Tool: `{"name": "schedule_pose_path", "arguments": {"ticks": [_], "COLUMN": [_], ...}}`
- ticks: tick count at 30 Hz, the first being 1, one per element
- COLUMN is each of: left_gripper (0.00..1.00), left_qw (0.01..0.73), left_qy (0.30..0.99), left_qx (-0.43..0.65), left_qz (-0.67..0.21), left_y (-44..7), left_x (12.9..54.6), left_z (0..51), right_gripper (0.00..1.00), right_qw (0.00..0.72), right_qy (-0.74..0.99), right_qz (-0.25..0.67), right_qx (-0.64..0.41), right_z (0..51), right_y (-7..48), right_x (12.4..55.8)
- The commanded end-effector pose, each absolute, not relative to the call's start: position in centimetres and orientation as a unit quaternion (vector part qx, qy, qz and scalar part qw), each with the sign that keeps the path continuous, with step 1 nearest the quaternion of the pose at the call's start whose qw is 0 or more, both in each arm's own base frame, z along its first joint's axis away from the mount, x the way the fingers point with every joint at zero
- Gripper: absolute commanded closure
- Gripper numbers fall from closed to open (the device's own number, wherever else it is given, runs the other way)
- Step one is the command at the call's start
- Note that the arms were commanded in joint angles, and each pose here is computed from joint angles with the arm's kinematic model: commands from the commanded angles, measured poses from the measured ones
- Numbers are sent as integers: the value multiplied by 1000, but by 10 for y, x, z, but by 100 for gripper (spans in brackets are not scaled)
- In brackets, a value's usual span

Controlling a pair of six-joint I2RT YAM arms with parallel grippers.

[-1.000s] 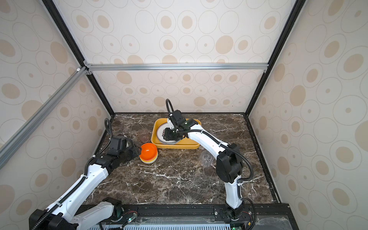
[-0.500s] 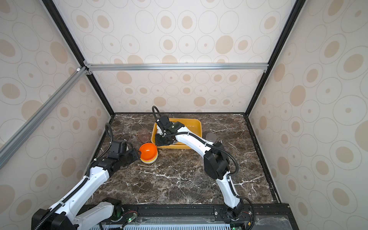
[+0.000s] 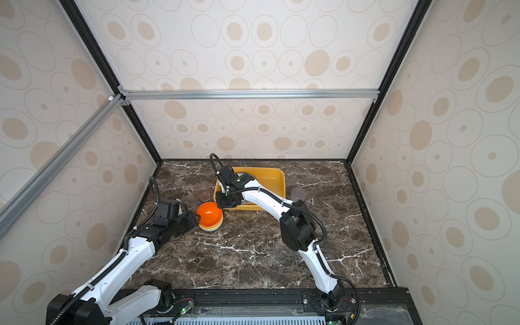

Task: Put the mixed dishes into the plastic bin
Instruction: 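Close the right gripper on the orange bowl rim, then lift the orange bowl off the yellow bowls with the right gripper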

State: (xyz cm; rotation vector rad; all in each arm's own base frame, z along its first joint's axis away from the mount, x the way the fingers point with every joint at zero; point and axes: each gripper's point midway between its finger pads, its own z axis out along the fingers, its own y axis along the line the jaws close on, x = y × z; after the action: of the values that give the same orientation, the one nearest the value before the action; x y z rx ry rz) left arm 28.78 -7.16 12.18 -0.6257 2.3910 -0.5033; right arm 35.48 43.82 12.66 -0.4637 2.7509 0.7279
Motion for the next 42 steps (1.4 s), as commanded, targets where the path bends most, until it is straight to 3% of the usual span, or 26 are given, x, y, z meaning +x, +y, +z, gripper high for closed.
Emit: {"name": "schedule_pose_path", "arguments": {"ticks": [1,25,42], "left_gripper": [51,51,50], "left_qw": [313,312,350], "left_qy": [898,897,880], "left_qx": [-240,-241,-238], "left_qz": [-195,-198,-217], "left_y": [-69,-67,-67], "left_x": [289,288,290], "left_z": [126,126,170], "right_gripper": [68,88,99], "right_qw": [121,124,188], "right_qy": [949,949,937], "right_qz": [239,217,218], "right_qx": [-165,-192,-199], "right_z": [121,111,159], "right_y": [444,448,437], "right_x": [350,349,352]}}
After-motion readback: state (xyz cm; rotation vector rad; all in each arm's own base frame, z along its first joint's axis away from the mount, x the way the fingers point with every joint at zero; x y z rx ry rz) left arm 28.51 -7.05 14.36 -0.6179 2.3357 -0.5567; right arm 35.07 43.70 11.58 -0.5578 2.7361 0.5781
